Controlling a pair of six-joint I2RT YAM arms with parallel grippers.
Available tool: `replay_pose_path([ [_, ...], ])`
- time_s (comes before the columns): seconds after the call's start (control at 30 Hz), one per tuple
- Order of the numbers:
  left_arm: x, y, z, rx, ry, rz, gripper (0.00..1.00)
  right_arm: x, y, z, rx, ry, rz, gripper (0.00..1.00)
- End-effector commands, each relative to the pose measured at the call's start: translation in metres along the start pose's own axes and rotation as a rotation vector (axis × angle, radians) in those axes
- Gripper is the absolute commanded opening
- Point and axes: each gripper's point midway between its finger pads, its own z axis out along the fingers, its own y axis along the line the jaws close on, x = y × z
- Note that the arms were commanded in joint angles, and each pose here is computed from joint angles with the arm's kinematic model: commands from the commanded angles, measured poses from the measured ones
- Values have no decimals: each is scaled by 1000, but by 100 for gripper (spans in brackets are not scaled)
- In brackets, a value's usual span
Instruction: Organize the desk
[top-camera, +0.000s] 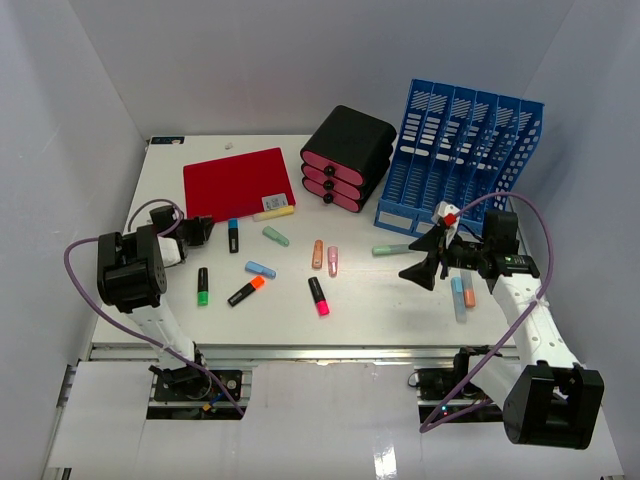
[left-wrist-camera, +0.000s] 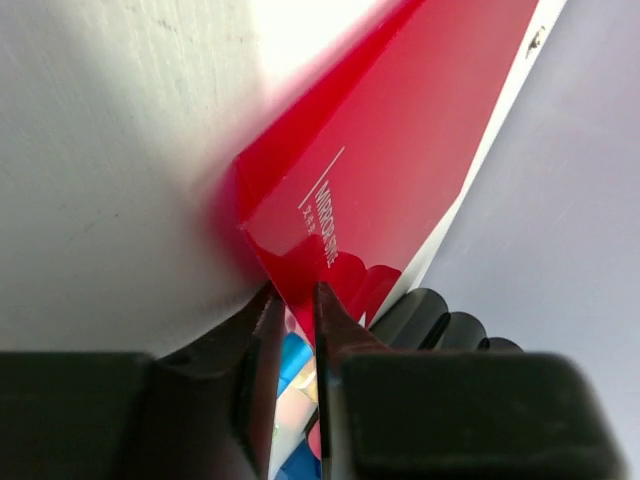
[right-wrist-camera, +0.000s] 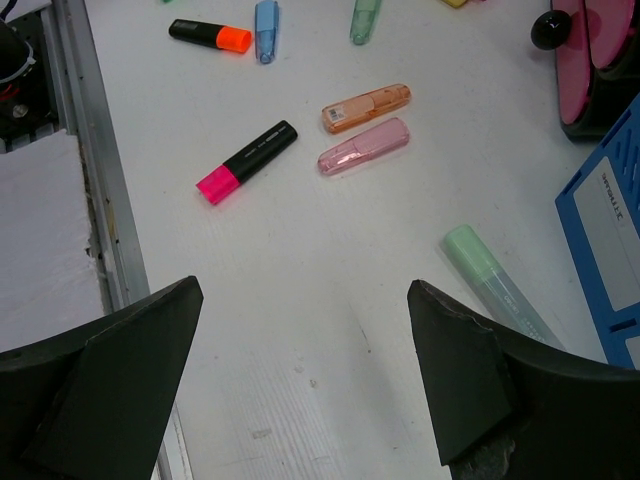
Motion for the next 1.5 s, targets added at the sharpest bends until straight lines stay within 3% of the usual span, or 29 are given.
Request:
replay_pose_path([
  [0.0, -2, -21, -7, 95, 7, 5, 21, -6, 13, 1, -72, -10, -51, 90],
  [0.23, -2, -43, -20, 164, 21, 16, 10, -18, 18, 31, -126, 91, -206, 90],
  [0.43, 4, -50, -34, 199, 48, 17, 4, -35, 22, 110, -182, 233, -505, 90],
  [0.63, 10, -60, -43, 211, 76, 27, 0, -65, -16, 202, 13, 303, -724, 90],
  [0.7, 11, -62, -47, 214, 83, 27, 0, -98, -13, 240, 48, 236, -817, 90],
  [0.77, 12, -65, -50, 216, 91, 33, 0, -94, -16, 278, 43, 243, -859, 90],
  [0.83, 14, -68, -52, 213, 102, 40, 0, -120, -11, 303, 48, 166, -905, 90],
  [1.03, 18, -73, -60, 216, 126, 48, 0, -102, -19, 389, 2, 120, -965, 90],
  [1.1, 19, -78, -64, 223, 132, 54, 0, -114, -20, 403, 19, 63, -1020, 90],
  [1.27, 23, -81, -69, 234, 147, 55, 0, -89, -35, 439, 44, 83, -1092, 90],
  [1.47, 28, -82, -75, 244, 172, 65, 0, -94, -49, 457, 139, 41, -1159, 92],
])
